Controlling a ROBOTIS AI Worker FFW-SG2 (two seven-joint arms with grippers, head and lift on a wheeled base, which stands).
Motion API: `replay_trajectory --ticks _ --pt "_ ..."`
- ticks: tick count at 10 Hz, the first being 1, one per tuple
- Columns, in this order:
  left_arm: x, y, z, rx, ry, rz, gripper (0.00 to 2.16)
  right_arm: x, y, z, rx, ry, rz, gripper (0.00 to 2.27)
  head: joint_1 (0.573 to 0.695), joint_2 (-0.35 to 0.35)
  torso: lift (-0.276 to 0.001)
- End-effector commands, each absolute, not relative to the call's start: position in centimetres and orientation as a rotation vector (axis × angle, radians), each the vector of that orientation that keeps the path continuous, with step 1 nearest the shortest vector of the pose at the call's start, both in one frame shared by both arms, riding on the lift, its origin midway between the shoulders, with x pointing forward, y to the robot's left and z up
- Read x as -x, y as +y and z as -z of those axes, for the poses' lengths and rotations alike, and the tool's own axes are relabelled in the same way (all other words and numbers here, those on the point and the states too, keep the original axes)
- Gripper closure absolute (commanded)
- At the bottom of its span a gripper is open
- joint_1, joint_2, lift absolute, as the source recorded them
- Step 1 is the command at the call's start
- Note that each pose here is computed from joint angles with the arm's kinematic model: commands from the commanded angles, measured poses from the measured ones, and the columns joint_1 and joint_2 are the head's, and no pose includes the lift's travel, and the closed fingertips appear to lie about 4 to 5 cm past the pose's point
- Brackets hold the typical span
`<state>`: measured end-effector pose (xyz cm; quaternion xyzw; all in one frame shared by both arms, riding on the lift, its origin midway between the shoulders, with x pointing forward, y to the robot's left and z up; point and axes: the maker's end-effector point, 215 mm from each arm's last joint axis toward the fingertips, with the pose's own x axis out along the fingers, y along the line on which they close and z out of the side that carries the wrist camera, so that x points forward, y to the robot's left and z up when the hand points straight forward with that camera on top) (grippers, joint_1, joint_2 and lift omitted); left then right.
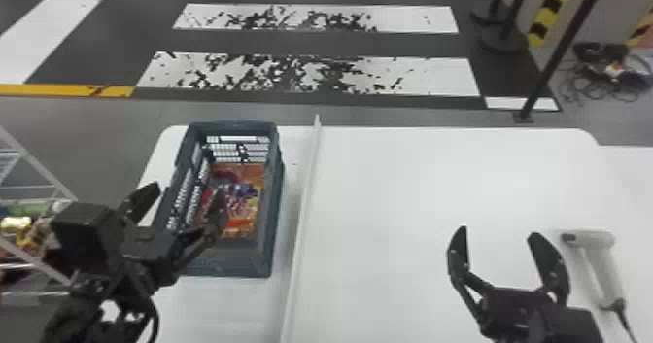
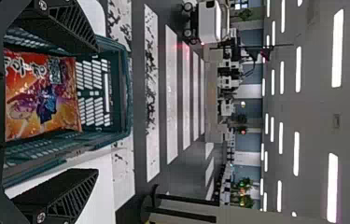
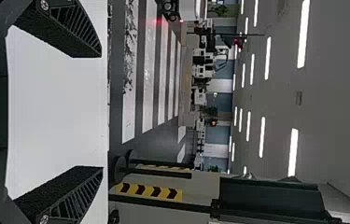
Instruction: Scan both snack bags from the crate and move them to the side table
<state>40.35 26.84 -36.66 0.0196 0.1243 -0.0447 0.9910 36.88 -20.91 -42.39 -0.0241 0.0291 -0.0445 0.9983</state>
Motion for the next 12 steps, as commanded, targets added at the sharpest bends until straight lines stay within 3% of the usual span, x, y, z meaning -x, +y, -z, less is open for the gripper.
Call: replay_trajectory --ticks 1,5,8,10,12 --pt "-41.9 28.7 37.9 -0.087 0.34 0.084 0.08 -36.9 -20.8 42.5 0.049 0.063 0.087 0.07 0.695 0.077 -0.029" --pt "-47.3 30.4 37.2 -0.218 0.415 0.187 0.08 -36.7 -19.8 43.1 0.075 0.092 0.068 0.07 0.695 0.127 -0.029" --pt "-51.0 32.5 38.9 -0.284 0.477 0.286 0.08 -36.3 -18.8 43.4 0.097 0.117 0.053 0.07 0.695 0.146 -0.029" --pt "-54.0 31.7 38.1 -0.329 0.48 0.361 0.06 -36.1 -18.2 43.4 0.106 0.123 0.052 0.07 0.695 0.164 -0.029" --pt "-56.5 30.4 39.4 -0.429 0.525 0.419 0.05 -35.8 -17.7 43.7 0.105 0.134 0.049 0.07 0.695 0.164 -0.029"
